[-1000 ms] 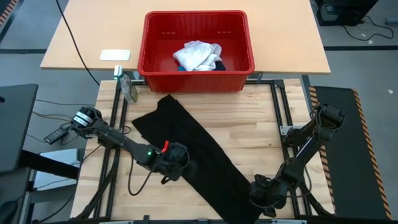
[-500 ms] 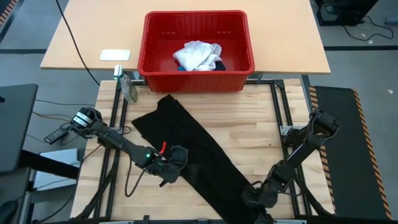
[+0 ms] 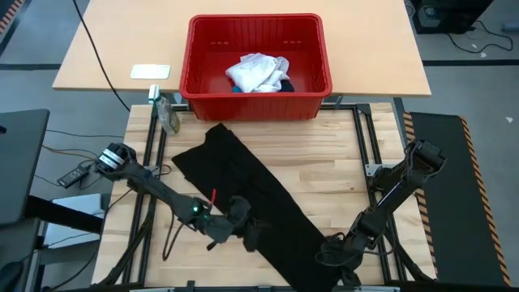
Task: Fold laundry
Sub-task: Fold the black shirt on the table
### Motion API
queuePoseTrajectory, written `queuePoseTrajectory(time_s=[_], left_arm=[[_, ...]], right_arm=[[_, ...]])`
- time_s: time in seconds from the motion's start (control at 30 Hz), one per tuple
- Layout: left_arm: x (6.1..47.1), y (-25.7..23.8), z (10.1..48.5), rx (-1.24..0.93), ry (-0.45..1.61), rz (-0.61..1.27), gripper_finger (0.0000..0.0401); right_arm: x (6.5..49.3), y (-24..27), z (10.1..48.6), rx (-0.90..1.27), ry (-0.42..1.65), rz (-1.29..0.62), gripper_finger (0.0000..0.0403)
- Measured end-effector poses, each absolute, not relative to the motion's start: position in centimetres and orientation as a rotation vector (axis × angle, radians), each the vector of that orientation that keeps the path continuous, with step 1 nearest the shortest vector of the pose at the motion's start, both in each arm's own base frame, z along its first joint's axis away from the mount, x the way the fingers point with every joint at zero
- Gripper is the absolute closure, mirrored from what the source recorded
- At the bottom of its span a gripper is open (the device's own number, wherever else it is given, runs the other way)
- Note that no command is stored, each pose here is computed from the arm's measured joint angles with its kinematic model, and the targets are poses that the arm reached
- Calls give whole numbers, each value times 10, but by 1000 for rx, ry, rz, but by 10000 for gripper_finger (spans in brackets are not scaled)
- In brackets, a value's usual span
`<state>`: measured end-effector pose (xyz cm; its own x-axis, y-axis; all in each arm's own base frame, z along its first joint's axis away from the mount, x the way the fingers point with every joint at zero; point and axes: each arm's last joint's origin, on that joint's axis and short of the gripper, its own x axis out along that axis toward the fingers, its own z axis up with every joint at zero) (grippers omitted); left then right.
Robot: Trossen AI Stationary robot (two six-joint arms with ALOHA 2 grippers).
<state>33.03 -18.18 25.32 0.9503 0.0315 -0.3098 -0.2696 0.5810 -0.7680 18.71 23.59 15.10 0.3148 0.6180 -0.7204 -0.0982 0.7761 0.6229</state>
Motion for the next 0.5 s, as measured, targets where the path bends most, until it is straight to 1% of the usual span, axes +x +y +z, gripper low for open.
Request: queuePoseTrajectory(time_s=[0.07,0.17,0.23,0.37,0.43,0.5], left_arm=[[333,-191,246,-895,276,147,345],[345,-208,235,-788,306,114,345],[358,-222,230,-700,329,69,345],[389,-248,226,-525,413,-23,343],[401,-255,224,-454,481,-5,340],[409,-257,222,-414,555,35,335]], right_arm=[[181,230,148,434,1203,449,191],[173,228,146,298,1224,475,193],[169,229,145,198,1210,519,194],[164,228,141,15,1137,529,194],[164,223,137,-20,1134,493,196],[163,214,131,6,1175,425,199]])
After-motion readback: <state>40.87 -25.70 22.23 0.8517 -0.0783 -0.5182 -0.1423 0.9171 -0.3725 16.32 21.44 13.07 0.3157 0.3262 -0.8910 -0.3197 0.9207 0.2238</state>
